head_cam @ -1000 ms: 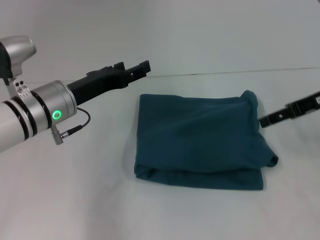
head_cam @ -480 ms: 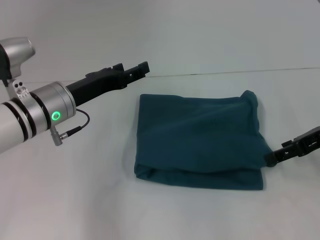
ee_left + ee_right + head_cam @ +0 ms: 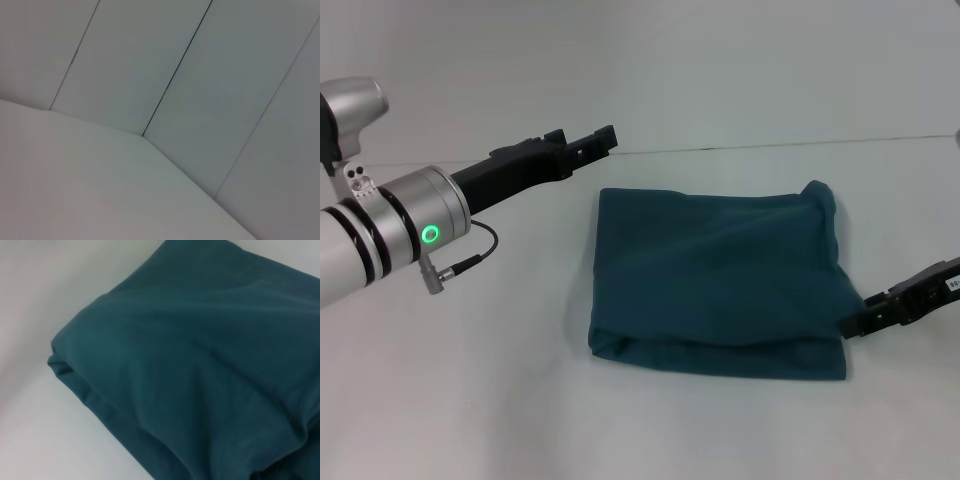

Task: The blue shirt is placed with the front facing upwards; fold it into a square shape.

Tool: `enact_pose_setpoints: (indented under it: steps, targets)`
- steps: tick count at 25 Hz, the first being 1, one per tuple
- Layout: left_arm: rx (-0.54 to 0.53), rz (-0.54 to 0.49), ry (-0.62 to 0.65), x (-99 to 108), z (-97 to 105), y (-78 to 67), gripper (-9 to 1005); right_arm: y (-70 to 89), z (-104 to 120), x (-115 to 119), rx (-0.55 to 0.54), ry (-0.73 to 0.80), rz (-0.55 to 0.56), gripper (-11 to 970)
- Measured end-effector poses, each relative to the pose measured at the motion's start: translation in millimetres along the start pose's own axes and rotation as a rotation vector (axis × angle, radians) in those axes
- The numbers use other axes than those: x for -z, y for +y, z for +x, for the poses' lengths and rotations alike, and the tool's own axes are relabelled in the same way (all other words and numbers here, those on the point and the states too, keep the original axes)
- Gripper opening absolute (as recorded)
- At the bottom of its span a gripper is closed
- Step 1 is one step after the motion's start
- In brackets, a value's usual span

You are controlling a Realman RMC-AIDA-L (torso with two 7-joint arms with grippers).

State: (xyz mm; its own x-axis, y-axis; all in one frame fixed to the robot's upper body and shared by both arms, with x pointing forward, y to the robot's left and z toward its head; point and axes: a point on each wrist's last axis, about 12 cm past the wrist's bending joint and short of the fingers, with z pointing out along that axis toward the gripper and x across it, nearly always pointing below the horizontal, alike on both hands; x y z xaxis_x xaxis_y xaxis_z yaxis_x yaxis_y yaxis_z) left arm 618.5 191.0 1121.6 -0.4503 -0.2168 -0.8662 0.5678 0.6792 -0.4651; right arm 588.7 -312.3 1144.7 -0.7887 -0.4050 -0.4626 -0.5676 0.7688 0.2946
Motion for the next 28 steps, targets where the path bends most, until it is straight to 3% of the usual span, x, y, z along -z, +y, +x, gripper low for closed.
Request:
enact_pose_setpoints:
  steps: [10,12,28]
  targets:
    - [0.001,0.009,0.001,0,0,-0.8,861,-2.4,0,-14,-0.018,0.025,0.019,698]
    - [0.003,0.009,-0.001,1,0,-0.5,861,-2.7,0,-14,-0.019,0.03,0.024,495]
    - [0.0,0.011,-0.003,0,-1,-0.9,861,-4.3,-2,-15,-0.023,0.023,0.042,415]
